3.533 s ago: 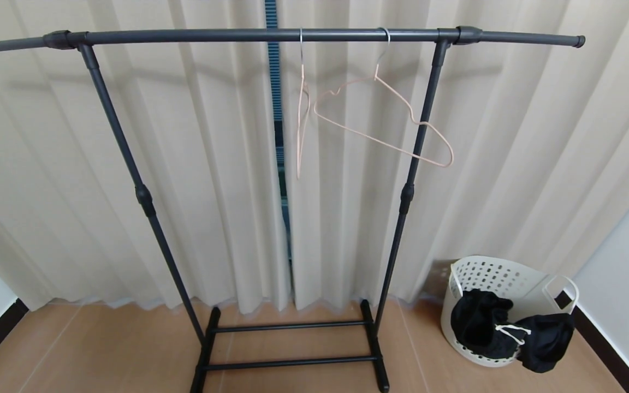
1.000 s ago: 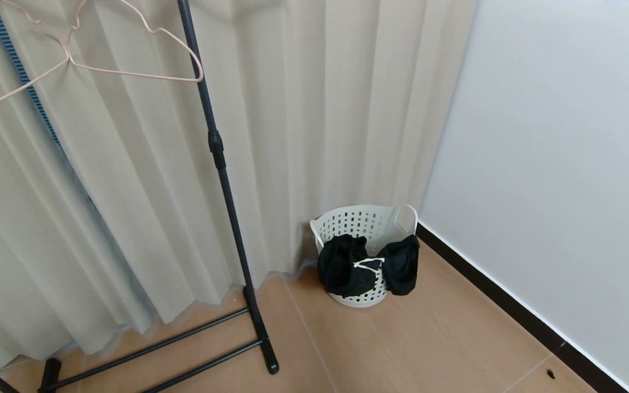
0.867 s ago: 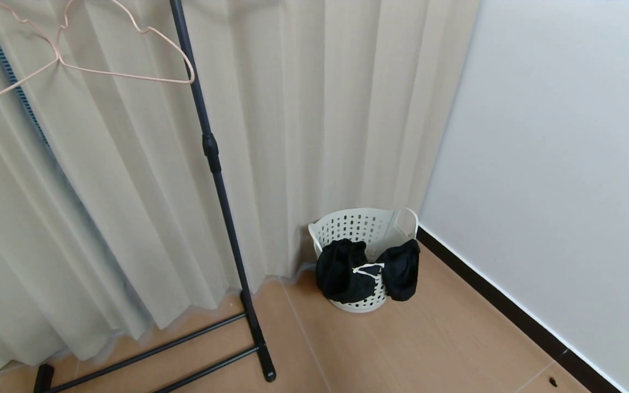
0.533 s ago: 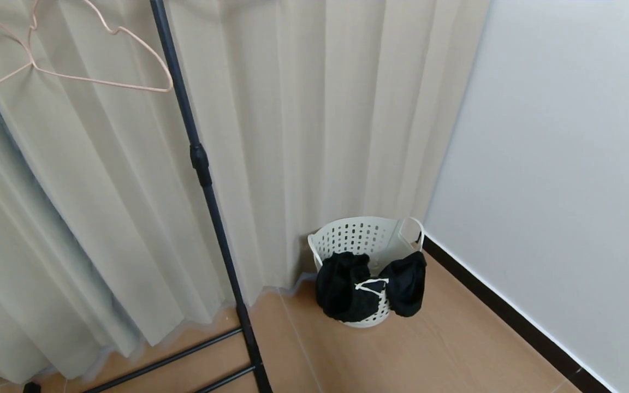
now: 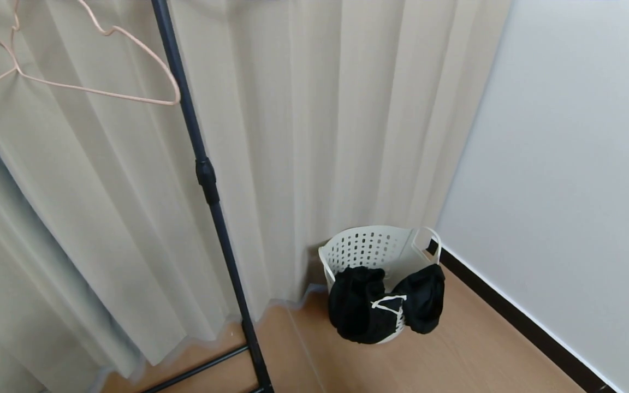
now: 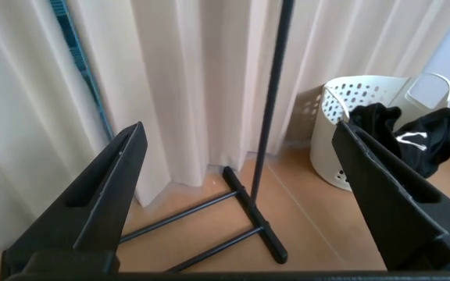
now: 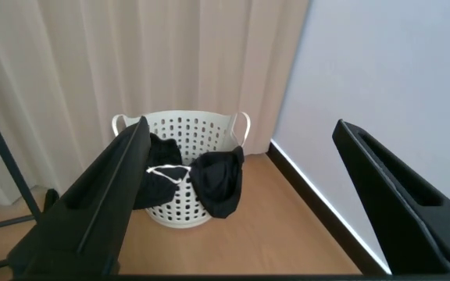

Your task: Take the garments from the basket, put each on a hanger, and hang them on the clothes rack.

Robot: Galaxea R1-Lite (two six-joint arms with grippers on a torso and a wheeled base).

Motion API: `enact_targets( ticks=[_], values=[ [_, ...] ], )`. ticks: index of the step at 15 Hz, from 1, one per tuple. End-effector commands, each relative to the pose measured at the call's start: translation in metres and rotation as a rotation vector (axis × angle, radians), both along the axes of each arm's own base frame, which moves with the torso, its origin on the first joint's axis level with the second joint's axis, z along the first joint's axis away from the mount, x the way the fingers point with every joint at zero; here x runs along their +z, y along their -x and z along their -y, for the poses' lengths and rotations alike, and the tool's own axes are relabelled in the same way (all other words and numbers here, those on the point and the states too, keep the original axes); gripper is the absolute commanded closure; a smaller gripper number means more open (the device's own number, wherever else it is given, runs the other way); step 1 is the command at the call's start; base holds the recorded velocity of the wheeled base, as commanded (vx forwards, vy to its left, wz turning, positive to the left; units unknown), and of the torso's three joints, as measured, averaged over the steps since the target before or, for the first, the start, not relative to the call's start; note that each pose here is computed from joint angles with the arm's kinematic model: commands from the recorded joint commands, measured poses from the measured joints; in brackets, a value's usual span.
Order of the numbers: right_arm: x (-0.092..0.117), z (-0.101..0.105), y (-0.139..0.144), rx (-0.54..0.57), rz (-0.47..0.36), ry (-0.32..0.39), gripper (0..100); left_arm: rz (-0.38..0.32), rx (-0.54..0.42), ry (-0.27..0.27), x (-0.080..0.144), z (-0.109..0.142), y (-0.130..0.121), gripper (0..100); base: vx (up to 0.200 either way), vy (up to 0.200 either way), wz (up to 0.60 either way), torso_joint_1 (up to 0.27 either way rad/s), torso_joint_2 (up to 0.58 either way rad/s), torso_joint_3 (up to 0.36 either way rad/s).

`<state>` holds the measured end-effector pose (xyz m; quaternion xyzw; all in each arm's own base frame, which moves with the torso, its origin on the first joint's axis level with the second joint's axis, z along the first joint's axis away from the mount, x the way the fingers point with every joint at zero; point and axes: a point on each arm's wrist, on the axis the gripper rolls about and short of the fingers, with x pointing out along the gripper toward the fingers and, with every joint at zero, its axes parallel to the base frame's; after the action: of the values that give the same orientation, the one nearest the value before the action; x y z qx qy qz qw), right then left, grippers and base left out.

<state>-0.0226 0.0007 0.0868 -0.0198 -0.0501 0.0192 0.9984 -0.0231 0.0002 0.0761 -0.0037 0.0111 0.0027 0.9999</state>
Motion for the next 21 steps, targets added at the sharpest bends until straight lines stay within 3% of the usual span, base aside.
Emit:
enact_targets(
  ticks=[1,12,21],
  values=[
    [0.0001,0.0000,-0.0001,0.001,-0.001,0.000,0,0.001,0.002,0.000,0.0000,0.0000,0.0000,0,0.000,0.000,0.00,0.000,0.00,0.000],
    [0.0001,0.0000,-0.0001,0.001,-0.001,0.000,0,0.001,0.004,0.002,0.0000,-0.0001,0.0000,0,0.000,0.000,0.00,0.000,0.00,-0.007],
    [0.0001,0.0000,-0.0001,-0.003,-0.002,-0.008,0,0.001,0.004,0.006,0.0000,-0.0001,0.0000,0,0.000,0.000,0.00,0.002,0.00,-0.184]
  ],
)
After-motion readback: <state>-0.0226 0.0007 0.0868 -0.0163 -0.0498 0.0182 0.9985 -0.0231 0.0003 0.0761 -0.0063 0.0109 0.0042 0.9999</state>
